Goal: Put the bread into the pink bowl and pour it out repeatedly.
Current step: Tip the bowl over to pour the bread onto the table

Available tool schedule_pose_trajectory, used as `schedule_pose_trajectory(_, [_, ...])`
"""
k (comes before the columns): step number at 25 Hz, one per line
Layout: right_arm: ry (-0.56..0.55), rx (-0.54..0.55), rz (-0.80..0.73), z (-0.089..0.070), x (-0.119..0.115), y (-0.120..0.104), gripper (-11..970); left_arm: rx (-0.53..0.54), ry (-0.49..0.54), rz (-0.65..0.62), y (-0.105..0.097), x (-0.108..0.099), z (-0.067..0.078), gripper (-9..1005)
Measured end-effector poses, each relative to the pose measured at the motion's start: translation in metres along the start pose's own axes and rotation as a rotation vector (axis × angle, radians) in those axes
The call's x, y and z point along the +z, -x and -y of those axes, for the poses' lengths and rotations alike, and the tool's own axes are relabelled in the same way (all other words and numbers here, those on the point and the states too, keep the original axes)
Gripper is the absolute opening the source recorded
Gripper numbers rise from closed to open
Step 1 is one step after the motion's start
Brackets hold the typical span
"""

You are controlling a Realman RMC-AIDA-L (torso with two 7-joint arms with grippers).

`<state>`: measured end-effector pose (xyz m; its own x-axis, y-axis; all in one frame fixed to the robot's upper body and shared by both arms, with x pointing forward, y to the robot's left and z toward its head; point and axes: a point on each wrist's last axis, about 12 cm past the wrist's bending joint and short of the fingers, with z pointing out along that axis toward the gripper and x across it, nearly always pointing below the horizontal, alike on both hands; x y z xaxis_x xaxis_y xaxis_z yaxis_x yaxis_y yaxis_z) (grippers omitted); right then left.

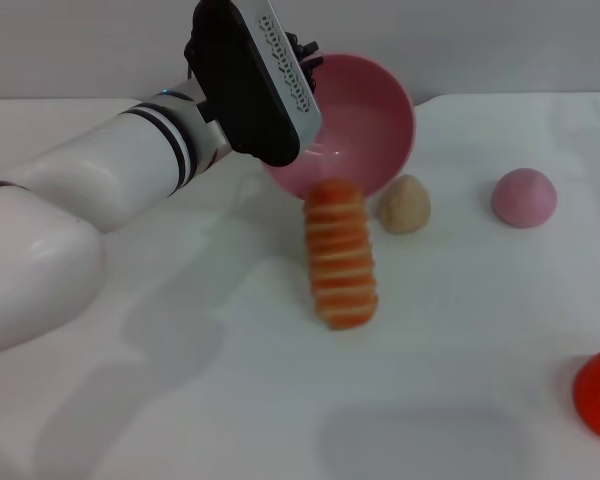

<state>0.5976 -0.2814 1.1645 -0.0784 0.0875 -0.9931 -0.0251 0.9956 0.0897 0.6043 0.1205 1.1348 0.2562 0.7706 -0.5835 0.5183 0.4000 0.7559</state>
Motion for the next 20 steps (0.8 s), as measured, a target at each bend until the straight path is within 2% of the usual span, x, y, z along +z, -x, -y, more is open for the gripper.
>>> schedule_pose_trajectory(7, [0.008,0.001,-0.011,-0.003,0.001,-0.003,567,-0.009,0.053,0.051,0.004,0.000,-0.001,57])
schedule_pose_trajectory(15, [0.019,-0.005,-0.026,-0.006,0.003,-0.008,566,-0.093,0.190,0.145,0.010,-0.002,-0.018,57])
schedule_pose_trajectory(20, [0.026,-0.011,-0.034,-0.008,0.003,-0.010,566,-0.162,0.203,0.142,0.008,-0.001,-0.021,57])
